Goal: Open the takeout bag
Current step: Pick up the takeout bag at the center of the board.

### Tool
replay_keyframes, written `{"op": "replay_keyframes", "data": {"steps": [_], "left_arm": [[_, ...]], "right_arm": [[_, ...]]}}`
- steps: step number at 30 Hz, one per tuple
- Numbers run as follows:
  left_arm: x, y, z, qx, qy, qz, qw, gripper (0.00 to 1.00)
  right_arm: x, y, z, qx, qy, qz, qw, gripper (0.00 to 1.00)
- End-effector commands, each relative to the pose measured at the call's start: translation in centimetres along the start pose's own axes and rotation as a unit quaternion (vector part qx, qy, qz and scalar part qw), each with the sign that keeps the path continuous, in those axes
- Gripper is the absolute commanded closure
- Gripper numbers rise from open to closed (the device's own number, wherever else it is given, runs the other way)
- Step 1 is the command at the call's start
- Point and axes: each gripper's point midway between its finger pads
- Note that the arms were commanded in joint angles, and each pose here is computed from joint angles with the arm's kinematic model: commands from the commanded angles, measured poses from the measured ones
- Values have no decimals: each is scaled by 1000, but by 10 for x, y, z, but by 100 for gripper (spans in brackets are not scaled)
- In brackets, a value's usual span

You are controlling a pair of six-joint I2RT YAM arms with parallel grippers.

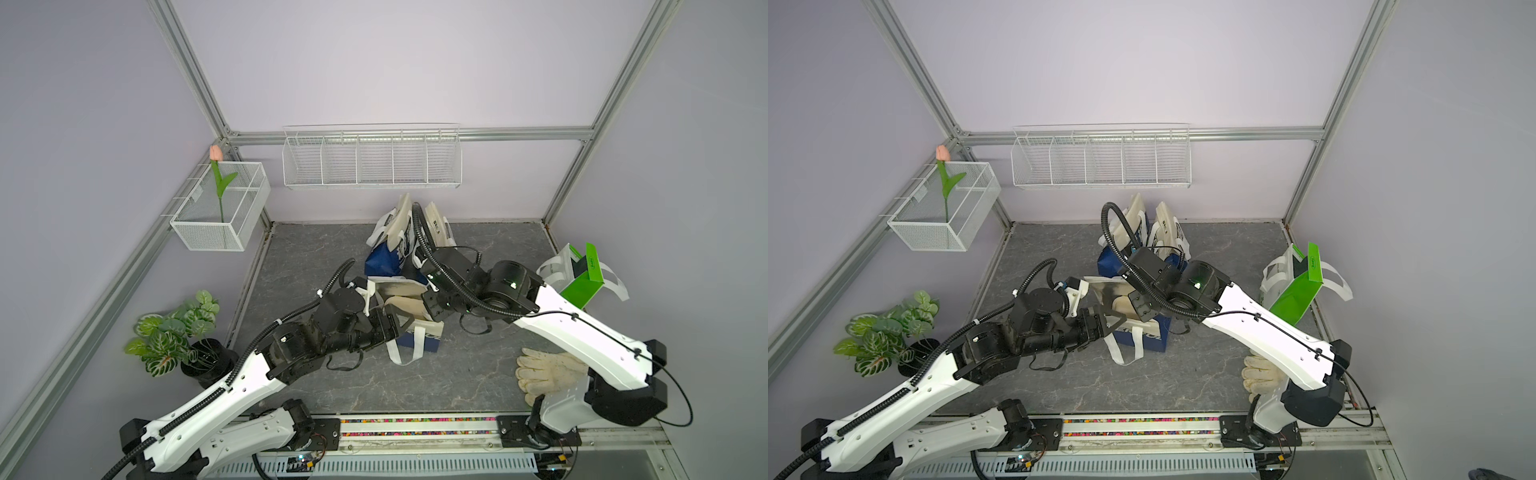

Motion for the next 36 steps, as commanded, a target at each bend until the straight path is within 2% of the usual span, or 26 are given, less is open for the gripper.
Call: {"op": "replay_keyframes", "data": {"steps": [1,3,6,15,22,24,28,32,34,36], "left_arm": [[1,14,2,-38,25,-25,999,21],[14,19,2,-53,64,-26,996,21],[20,19,5,-51,85,-26,995,24],[23,24,2,-60,96,-30,993,29],[25,25,1,-58,96,-34,993,59],[28,26,4,-54,97,-38,993,70],[29,29,3,-53,93,-40,993,100],[32,42,-18,-86,95,-18,992,100],[34,52,-34,-108,100,0,989,100],[34,61,-51,-132,103,34,985,100]], "right_arm": [[5,0,-4,-11,16,16,1000,93],[5,-1,-5,-15,17,16,1000,93],[4,-2,-6,-17,17,18,1000,93],[5,-5,-12,-32,30,24,999,93],[9,-11,-19,-45,52,35,997,93],[12,-13,-18,-48,60,38,996,93],[9,-16,-16,-50,60,46,996,93],[0,-15,-11,-49,64,73,994,93],[-3,-13,-6,-46,79,88,992,93],[2,3,-3,-69,114,103,986,93]]}}
Point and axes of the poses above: each gripper's point midway between its finger pads, its own z axis out along the fingers, its own x axis along the line the jaws close on, y = z × x, and after that the axes turned 13 degrees about -z, right-handed
